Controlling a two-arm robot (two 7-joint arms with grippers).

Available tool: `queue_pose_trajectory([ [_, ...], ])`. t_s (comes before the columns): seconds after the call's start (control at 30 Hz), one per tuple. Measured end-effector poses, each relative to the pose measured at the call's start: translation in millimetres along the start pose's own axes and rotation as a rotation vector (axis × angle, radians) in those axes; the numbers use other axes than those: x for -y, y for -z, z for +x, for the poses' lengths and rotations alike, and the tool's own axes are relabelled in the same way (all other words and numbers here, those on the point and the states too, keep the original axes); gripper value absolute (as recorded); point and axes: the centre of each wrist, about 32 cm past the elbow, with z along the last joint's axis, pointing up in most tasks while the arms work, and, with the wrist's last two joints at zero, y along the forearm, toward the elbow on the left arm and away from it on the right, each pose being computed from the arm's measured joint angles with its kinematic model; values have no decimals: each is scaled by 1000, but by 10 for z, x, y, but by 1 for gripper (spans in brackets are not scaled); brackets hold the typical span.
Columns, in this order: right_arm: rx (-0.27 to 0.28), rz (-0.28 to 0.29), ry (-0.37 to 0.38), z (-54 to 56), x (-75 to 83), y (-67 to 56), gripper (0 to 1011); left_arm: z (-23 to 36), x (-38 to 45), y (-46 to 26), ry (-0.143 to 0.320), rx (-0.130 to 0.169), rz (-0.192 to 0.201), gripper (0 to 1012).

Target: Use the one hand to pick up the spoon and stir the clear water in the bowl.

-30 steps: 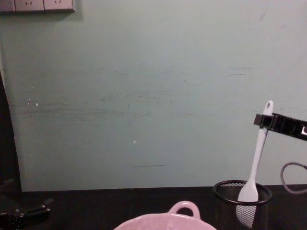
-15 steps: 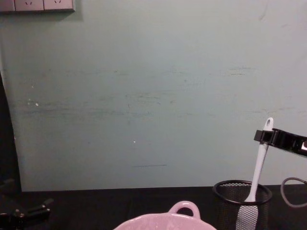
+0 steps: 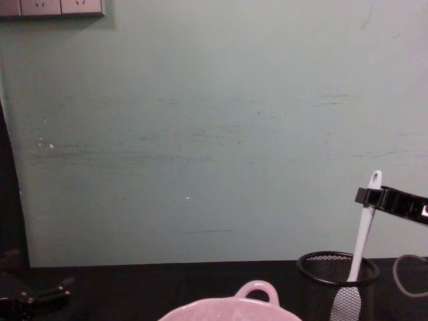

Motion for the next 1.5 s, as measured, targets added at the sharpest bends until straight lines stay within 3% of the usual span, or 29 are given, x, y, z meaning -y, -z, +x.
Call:
queue_pose_trajectory([
  [0.37,3,2,-2,-7,-2,-5,136,0,0,0,0,0,0,1011],
  [0.73,6,4,-2,-11,-4,-11,459,0,0,0,0,0,0,1011],
  [1.0,6,4,-2,-13,-4,-13,747,0,0,0,0,0,0,1011],
  [1.27,7,4,-2,-13,-4,-14,958,0,0,0,0,0,0,1011],
  [1.5,26,4,5,-19,-1,-22,1002,0,0,0,0,0,0,1011],
])
